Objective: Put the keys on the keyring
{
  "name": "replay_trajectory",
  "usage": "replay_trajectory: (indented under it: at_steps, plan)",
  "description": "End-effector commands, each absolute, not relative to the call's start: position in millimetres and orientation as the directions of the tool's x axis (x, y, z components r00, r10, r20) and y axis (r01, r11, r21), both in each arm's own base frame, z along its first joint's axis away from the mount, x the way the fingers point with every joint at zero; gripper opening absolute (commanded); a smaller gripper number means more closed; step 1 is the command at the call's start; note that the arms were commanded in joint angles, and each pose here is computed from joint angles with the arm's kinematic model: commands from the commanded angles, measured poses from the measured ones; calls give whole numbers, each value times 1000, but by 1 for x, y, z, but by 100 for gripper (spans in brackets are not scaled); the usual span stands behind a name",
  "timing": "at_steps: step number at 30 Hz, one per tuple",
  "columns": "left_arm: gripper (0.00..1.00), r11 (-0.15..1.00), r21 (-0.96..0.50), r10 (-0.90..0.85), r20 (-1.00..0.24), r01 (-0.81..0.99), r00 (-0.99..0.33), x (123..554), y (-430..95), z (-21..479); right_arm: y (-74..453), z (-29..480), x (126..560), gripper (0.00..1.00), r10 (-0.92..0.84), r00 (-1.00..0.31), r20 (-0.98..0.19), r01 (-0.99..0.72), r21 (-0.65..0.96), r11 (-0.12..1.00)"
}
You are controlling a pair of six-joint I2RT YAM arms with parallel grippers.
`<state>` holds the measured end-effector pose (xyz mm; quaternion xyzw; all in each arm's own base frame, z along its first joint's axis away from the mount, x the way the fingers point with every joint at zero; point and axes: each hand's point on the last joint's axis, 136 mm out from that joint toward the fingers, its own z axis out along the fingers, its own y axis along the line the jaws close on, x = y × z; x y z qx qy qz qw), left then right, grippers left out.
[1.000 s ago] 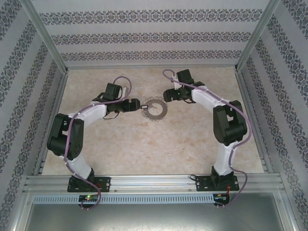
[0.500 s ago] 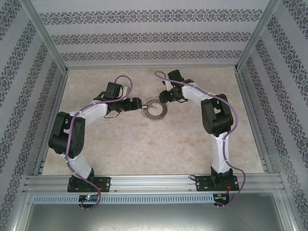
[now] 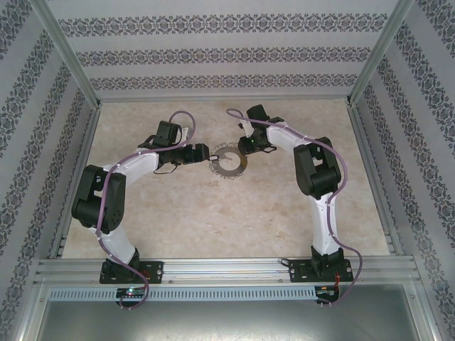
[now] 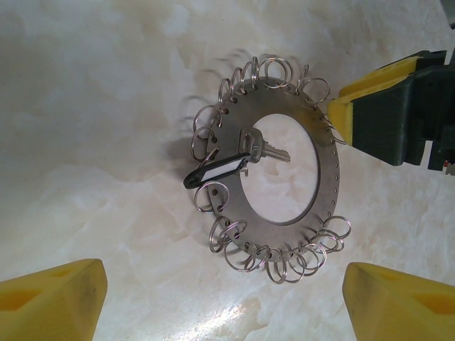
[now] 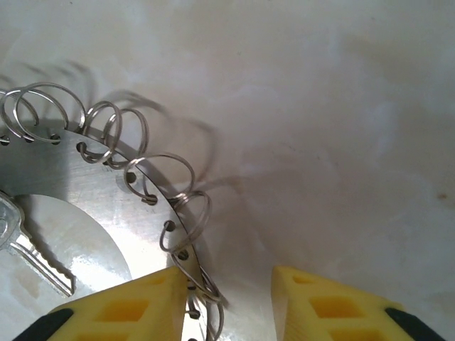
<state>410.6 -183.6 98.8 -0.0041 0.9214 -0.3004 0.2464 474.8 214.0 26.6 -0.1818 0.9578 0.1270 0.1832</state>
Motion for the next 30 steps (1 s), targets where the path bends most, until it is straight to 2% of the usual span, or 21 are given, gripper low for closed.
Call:
replay_trajectory:
  at_steps: [1, 9, 13, 18, 30]
  plan:
    - [85, 809, -561, -146, -484, 178, -863, 408, -188, 116, 222, 24, 474, 33, -338, -858, -387, -428, 174, 887]
    - [84, 814, -552, -141, -490, 181, -860, 408, -187, 118, 228, 22, 475, 22, -350, -850, -393, -449, 193, 873]
    - [84, 815, -549, -138, -492, 184, -859, 406, -186, 119, 233, 26, 473, 22, -364, -835, -412, -476, 210, 854]
    - [84, 816, -547, -131, -493, 189, -860, 404, -186, 119, 238, 27, 471, 31, -381, -823, -421, -502, 225, 835]
    - [84, 820, -539, -126, -500, 193, -857, 402, -184, 122, 243, 24, 470, 20, -411, -808, -422, -537, 243, 808]
